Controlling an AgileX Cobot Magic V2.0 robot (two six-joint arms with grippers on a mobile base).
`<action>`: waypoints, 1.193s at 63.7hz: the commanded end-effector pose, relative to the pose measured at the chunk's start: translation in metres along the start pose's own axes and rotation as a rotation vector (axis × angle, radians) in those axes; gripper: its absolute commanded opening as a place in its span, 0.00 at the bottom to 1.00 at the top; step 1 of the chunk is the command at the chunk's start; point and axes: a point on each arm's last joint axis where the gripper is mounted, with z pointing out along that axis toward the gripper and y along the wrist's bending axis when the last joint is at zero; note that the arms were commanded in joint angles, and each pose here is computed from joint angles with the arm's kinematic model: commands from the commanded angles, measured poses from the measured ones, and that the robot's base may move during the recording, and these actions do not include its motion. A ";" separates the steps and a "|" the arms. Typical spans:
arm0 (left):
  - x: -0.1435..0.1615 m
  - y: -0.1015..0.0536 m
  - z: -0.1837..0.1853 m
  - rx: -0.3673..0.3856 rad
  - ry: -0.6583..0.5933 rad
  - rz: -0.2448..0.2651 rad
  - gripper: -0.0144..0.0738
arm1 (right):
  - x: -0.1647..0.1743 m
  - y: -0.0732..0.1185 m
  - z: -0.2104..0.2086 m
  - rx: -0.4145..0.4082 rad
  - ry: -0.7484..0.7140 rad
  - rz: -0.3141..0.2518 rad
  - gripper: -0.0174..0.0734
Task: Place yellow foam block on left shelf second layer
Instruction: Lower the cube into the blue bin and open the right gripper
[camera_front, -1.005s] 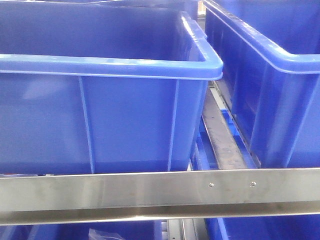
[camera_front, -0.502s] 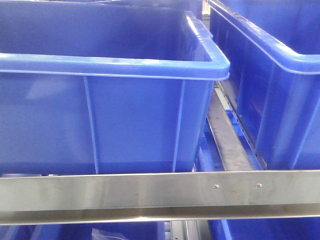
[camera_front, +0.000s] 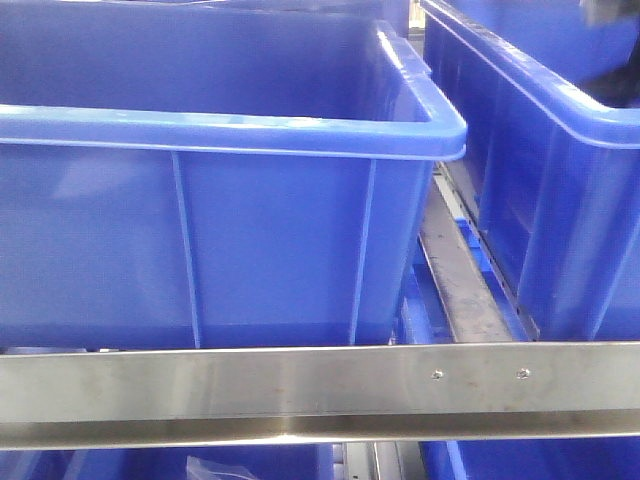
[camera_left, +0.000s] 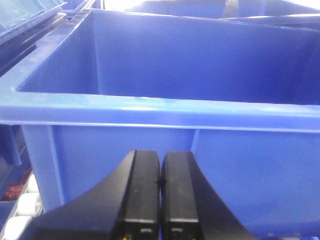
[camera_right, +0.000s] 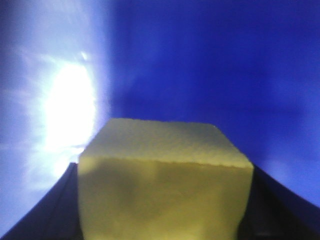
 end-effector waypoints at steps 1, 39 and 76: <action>0.001 -0.001 0.001 0.017 -0.056 -0.011 0.32 | -0.018 -0.006 -0.022 0.021 -0.126 -0.014 0.55; 0.001 -0.001 0.001 0.017 -0.056 -0.011 0.32 | -0.017 -0.006 -0.028 0.024 -0.111 -0.015 0.85; 0.001 -0.001 0.001 0.017 -0.056 -0.011 0.32 | -0.006 -0.008 -0.143 0.013 -0.304 0.027 0.53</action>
